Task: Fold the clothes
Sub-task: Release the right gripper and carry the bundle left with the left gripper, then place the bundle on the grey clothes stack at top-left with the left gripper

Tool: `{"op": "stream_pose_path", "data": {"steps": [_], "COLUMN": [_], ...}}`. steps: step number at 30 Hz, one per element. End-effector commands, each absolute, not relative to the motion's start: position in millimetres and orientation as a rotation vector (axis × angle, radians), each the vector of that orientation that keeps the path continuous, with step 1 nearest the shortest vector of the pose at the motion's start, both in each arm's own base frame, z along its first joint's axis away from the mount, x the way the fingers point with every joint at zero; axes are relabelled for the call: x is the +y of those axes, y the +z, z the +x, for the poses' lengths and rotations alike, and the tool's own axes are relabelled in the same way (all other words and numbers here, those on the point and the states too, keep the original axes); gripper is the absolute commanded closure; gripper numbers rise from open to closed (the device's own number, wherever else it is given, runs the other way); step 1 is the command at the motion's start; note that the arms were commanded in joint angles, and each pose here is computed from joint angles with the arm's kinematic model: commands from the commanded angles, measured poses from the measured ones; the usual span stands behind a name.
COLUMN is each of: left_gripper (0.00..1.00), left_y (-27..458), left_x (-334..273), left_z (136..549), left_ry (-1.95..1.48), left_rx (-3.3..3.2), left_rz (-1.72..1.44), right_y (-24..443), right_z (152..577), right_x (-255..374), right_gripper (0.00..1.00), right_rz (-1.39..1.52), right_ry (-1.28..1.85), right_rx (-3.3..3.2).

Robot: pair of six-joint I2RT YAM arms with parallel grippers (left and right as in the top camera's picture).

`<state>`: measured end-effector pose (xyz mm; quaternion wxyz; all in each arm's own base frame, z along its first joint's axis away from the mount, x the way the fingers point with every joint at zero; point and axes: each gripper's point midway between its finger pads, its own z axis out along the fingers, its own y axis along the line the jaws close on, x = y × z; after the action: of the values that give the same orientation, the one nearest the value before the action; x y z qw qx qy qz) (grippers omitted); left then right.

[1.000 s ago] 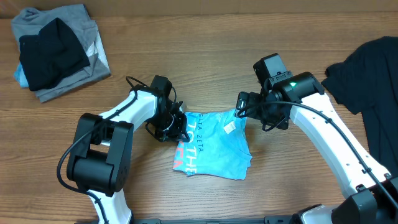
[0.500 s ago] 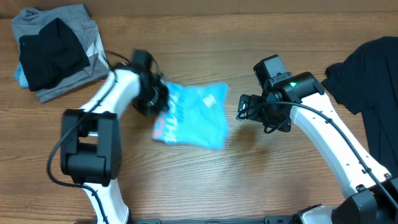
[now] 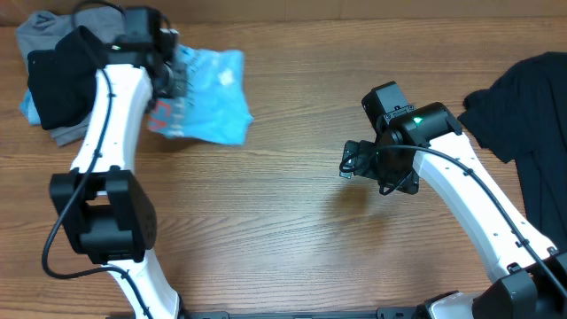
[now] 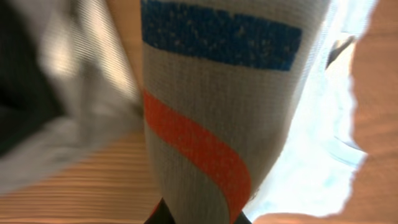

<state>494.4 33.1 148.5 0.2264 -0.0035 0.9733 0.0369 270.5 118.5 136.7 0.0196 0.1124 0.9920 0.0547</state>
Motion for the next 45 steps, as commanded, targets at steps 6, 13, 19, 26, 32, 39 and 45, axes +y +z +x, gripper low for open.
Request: {"op": "stream_pose_path", "data": {"steps": [6, 13, 19, 26, 32, 39, 45], "left_gripper": [0.96, 0.96, 0.96, 0.96, 0.90, 0.00, 0.00], "left_y": [219, 248, 254, 256, 241, 209, 199], "left_x": [102, 134, 186, 247, 271, 278, 282], "left_z": [528, 538, 528, 511, 501, 507, 507], "left_ry": [0.261, 0.296, 0.309, 0.300, 0.237, 0.228, 0.232], "left_rx": [2.460, 2.349, 2.296, 2.235, 2.221, 2.267, 2.277], "left_rz": [-0.092, -0.163, -0.359, -0.526, -0.663, -0.690, -0.709], "right_y": [140, 139, 139, 139, 139, 139, 139], "right_z": [267, 260, 256, 251, 251, 248, 246], "right_x": [114, 111, 109, 107, 108, 106, 105], "right_gripper": [0.00, 0.00, 0.00, 0.00, 0.00, 0.00, 0.00], "right_rz": [0.353, 0.364, 0.372, 0.375, 0.411, 0.413, 0.415], "right_ry": [0.141, 0.119, 0.108, 0.092, 0.093, 0.081, 0.075], "right_rx": [3.085, 3.115, 3.128, 3.147, 3.143, 3.157, 3.164]}}
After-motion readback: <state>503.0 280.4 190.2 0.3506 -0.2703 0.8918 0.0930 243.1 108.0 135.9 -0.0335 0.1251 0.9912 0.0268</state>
